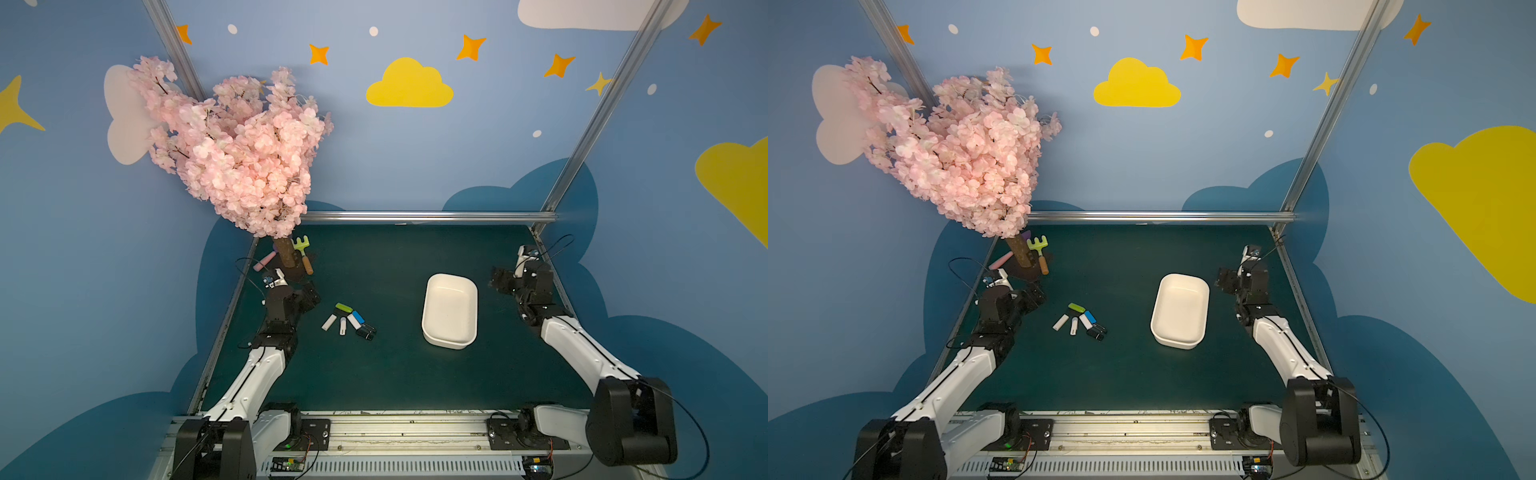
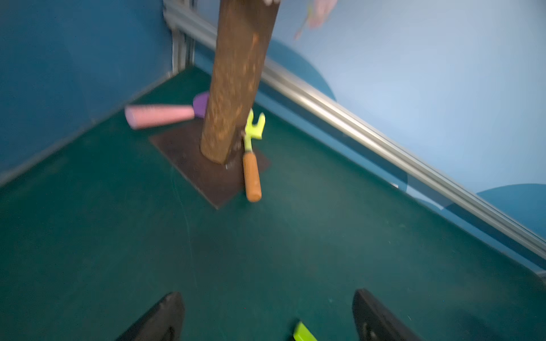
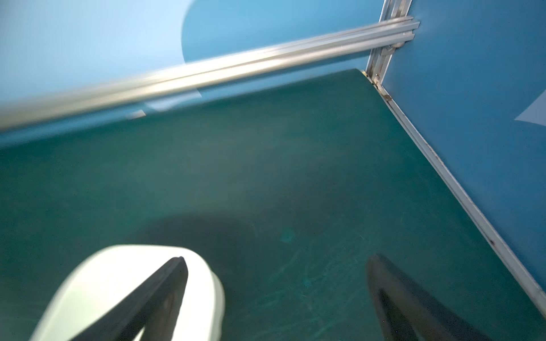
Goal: Put the usb flash drive into the storage box
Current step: Pick up the USB flash from the center of the board.
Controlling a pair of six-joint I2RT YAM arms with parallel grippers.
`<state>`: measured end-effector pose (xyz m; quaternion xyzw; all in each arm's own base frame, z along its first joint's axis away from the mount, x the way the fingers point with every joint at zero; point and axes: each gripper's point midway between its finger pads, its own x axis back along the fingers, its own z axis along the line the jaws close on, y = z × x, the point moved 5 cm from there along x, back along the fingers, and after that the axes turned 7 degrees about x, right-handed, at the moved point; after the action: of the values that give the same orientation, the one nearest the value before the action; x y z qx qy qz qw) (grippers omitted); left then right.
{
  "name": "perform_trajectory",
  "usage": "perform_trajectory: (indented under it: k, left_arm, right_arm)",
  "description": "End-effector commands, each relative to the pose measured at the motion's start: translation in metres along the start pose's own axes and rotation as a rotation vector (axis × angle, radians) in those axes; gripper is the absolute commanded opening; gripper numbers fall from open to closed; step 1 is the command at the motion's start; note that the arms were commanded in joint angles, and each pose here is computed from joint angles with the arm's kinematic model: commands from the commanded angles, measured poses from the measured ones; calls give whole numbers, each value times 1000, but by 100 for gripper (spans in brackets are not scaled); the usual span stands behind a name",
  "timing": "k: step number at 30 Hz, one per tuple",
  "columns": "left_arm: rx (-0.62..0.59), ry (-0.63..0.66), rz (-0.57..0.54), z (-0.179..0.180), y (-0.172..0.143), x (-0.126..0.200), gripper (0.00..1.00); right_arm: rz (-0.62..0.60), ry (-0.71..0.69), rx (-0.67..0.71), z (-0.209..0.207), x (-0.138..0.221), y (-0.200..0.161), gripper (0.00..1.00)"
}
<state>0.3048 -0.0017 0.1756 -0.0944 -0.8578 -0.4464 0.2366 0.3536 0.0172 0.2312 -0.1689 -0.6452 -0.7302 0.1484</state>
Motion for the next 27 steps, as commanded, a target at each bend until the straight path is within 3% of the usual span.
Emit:
perform_trajectory:
  k: [1, 3, 7, 11, 17, 27]
  left_arm:
    - [-79, 25, 289, -21, -38, 8, 85]
    - [-161, 99, 334, -24, -50, 9, 84]
    - [-141, 137, 357, -14, -59, 7, 84]
    - [-119, 169, 401, 0, -69, 1, 84]
    - [-70, 135, 533, 1, -84, -5, 83]
    - [-79, 159, 609, 10, -104, -17, 79]
  right_arm:
    - [259, 216, -223, 22, 29, -25, 98]
    - [224, 375, -204, 46, 45, -17, 98]
    - [183, 454, -151, 70, 64, -16, 98]
    - [208, 442, -90, 79, 65, -28, 98]
    - [140, 461, -69, 83, 74, -37, 97]
    - [138, 436, -80, 81, 67, -45, 97]
